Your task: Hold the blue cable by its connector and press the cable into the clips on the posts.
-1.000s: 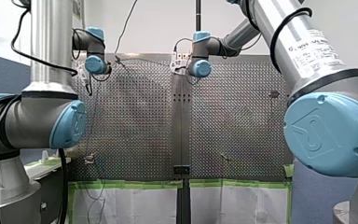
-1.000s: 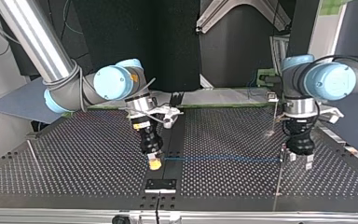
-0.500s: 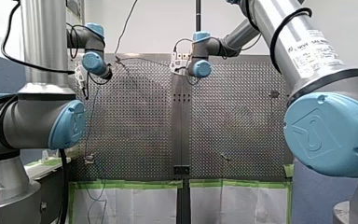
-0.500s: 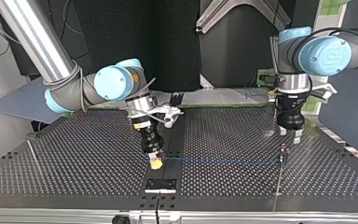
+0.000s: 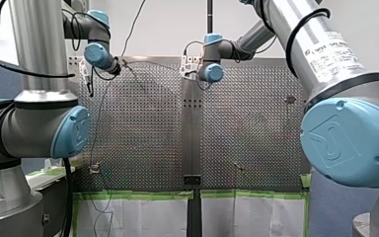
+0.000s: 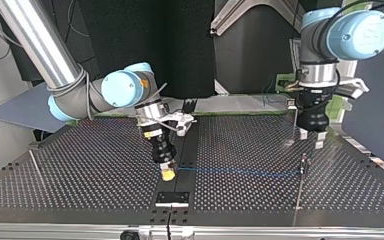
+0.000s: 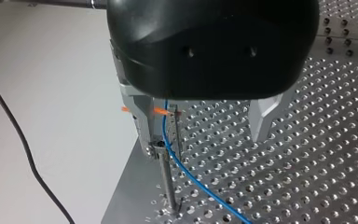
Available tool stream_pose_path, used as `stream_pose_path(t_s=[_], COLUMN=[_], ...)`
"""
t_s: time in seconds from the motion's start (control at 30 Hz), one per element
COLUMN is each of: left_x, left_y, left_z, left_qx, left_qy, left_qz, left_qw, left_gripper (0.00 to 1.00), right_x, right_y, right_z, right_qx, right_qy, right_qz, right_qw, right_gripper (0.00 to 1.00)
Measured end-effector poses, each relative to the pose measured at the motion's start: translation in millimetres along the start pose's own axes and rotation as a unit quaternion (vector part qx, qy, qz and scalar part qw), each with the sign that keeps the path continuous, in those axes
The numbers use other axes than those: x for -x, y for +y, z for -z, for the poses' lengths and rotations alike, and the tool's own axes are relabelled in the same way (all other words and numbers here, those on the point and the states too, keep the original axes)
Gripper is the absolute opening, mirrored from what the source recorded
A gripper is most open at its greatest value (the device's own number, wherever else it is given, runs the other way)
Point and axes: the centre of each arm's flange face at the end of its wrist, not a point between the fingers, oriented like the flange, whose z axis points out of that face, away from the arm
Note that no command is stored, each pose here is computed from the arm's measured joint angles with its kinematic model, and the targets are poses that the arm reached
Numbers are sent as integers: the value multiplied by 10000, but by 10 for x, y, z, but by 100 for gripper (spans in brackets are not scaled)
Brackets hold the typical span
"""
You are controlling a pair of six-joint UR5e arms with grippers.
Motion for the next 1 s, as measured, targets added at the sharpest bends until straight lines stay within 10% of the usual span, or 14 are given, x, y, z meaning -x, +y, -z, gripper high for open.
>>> stream_pose_path(t_s=[0.3,1.0], left_x=[-12,472], left_y=[-3,-134], left_z=[17,69], left_qx=[39,-26], left_qy=[245,15], left_qz=[-354,-936], left_qw=[9991,9956], left_gripper=[100,100], right_x=[8,22], right_y=[-15,-36], right_z=[2,11], right_qx=[-10,-22], right_qy=[-7,-43], right_qz=[-2,-6], right_qw=[10000,10000], right_gripper=[0,0])
